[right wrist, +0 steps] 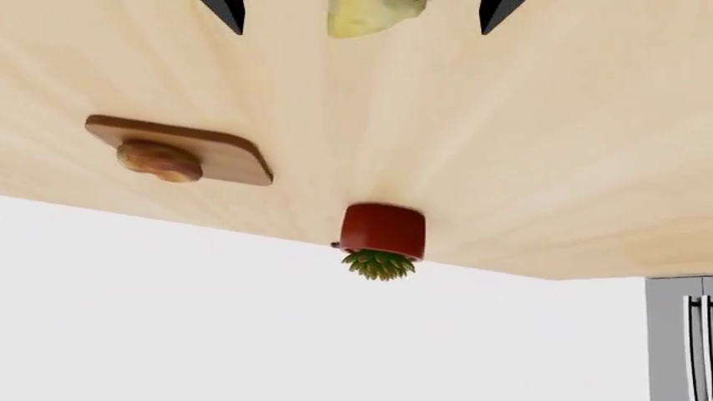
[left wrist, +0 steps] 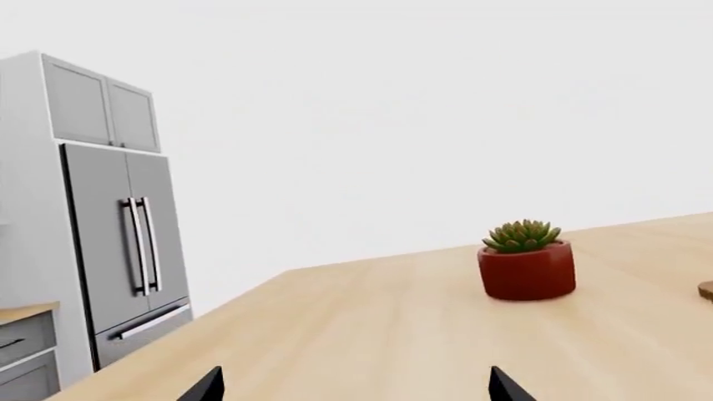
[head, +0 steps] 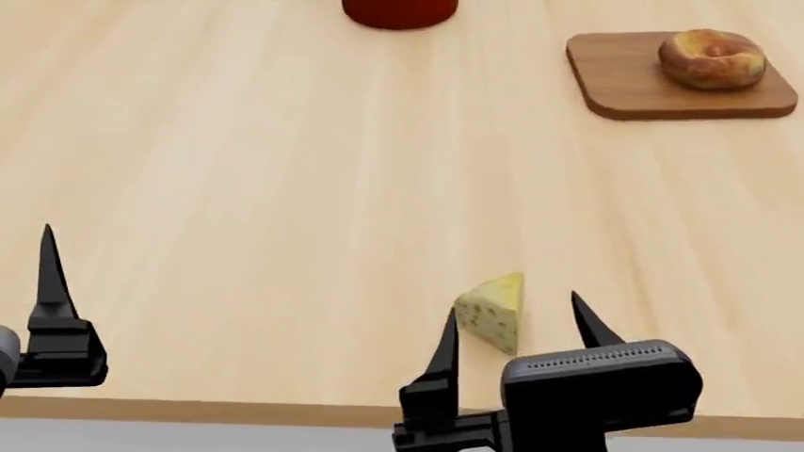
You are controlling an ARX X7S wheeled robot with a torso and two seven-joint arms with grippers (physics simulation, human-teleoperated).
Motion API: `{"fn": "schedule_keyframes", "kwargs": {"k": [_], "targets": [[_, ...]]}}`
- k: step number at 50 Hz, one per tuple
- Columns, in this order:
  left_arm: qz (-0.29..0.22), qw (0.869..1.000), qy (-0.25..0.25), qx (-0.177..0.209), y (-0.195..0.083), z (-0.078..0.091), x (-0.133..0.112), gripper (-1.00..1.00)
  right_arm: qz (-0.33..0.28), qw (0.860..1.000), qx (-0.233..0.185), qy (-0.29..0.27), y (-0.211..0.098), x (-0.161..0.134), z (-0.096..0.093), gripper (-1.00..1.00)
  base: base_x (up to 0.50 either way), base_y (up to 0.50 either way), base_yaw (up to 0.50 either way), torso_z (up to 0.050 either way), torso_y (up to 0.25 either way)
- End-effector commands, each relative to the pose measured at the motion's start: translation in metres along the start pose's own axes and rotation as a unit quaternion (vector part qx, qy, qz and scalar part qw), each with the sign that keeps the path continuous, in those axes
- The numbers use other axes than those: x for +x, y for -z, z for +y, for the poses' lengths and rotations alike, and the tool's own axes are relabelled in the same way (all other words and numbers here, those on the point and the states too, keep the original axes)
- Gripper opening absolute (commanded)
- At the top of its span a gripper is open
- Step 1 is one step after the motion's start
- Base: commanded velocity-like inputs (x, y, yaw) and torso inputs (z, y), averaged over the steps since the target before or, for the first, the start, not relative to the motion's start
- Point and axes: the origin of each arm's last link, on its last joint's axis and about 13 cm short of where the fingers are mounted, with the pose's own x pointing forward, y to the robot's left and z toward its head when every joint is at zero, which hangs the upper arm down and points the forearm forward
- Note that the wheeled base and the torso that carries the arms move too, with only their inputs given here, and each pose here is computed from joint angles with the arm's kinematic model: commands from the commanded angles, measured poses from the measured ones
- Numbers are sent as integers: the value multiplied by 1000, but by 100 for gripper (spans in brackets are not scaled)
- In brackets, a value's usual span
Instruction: Pick up the wedge of cheese and place it on the slice of bread to prepare a simple cheese on bread dish.
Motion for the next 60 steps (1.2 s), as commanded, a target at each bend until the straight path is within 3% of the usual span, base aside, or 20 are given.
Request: {"fn": "schedule_keyframes", "kwargs": {"k": [1, 9, 11, 16, 22, 28, 37, 60], "targets": [[2, 1000, -2, 1, 1, 0, 0, 100, -1, 1000, 5, 6, 1, -1, -1, 100, 191, 250, 0, 0, 0], [4, 1000, -4, 2, 1, 0, 0, 100, 16, 1000, 24, 9, 4, -2, -1, 100, 66, 26, 0, 0, 0], [4, 1000, -4, 2, 1, 0, 0, 100, 35, 998, 49, 8, 3, -5, -2, 100, 0, 0, 0, 0, 0], [2, 1000, -5, 1, 0, 1, 0, 100, 77, 996, 36, 15, 4, -7, -9, 100, 0, 0, 0, 0, 0], [4, 1000, -4, 0, 0, 0, 0, 100, 117, 993, 21, -15, -5, -4, -17, 100, 0, 0, 0, 0, 0], [4, 1000, -5, 2, 0, 0, 0, 100, 159, 985, 54, -45, -30, 6, -32, 100, 0, 0, 0, 0, 0], [2, 1000, -7, 1, 0, 0, 1, 100, 203, 975, 49, -73, -48, 23, -42, 100, 0, 0, 0, 0, 0], [1, 1000, -10, 0, 0, 1, 0, 100, 253, 963, 32, -85, -37, 53, -48, 100, 0, 0, 0, 0, 0]]}}
